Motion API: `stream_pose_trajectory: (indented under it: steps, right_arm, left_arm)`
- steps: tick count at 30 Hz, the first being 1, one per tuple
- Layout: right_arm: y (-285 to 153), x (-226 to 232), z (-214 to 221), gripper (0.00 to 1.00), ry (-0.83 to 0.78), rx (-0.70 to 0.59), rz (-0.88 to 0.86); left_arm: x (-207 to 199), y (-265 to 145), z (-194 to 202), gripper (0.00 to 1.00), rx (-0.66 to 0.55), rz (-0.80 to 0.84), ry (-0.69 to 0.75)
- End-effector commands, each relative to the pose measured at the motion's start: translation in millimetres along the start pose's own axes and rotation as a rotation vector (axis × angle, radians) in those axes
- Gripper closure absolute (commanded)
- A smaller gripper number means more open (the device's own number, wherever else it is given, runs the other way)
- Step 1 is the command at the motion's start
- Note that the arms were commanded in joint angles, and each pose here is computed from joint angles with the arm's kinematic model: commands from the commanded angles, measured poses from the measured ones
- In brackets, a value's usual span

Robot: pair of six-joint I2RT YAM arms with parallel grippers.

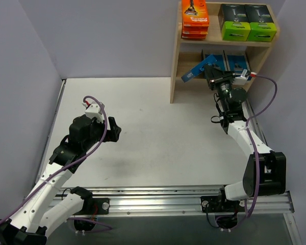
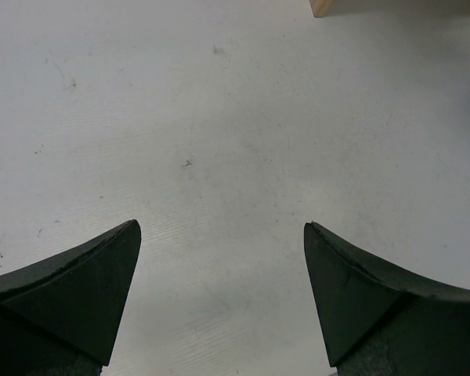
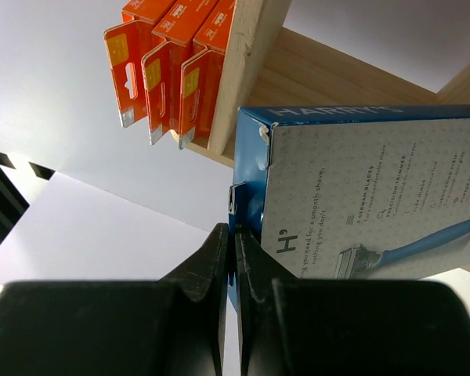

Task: Place and organize the shaving razors onto the shelf
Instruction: Place the shaving razor onto shelf

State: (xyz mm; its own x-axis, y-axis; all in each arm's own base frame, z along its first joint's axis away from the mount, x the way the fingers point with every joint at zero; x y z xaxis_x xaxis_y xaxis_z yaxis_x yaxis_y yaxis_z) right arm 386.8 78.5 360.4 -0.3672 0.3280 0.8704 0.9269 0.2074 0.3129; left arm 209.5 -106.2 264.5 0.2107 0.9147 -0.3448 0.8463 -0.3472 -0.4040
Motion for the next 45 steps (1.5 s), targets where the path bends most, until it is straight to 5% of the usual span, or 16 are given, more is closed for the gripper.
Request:
stream_pose_trajectory:
  steps: [1,25,45]
  right_arm:
    - [-8,3,-1,1.00,0.012,0.010,-0.030]
    - [-13,-5,-3,1.00,0.181,0.056,-0.135]
    - [8,17,-30,1.00,0.174,-0.020,-0.239]
  left_arm:
    - [-6,-3,-7,0.06,-0.031,0.034,-0.001]
    - [-7,-1,-5,0.06,-0.021,0.041,-0.002]
    - [-7,-2,-6,0.06,-0.026,0.038,-0.003]
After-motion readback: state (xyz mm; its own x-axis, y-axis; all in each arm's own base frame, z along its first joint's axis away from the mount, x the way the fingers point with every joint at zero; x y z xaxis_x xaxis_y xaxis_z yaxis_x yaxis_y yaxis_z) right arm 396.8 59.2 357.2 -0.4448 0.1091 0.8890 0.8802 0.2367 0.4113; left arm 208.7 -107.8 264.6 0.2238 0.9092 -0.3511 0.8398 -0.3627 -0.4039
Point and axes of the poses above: each gripper's point midway between its finger pads, its own y axis out along the fingers, its own x axis along the line the jaws close on, z = x × y, the point moved 7 cm from there along -y, back along the fingers, and after that the axes turned 7 degrees about -y, right-handed, at the moved point
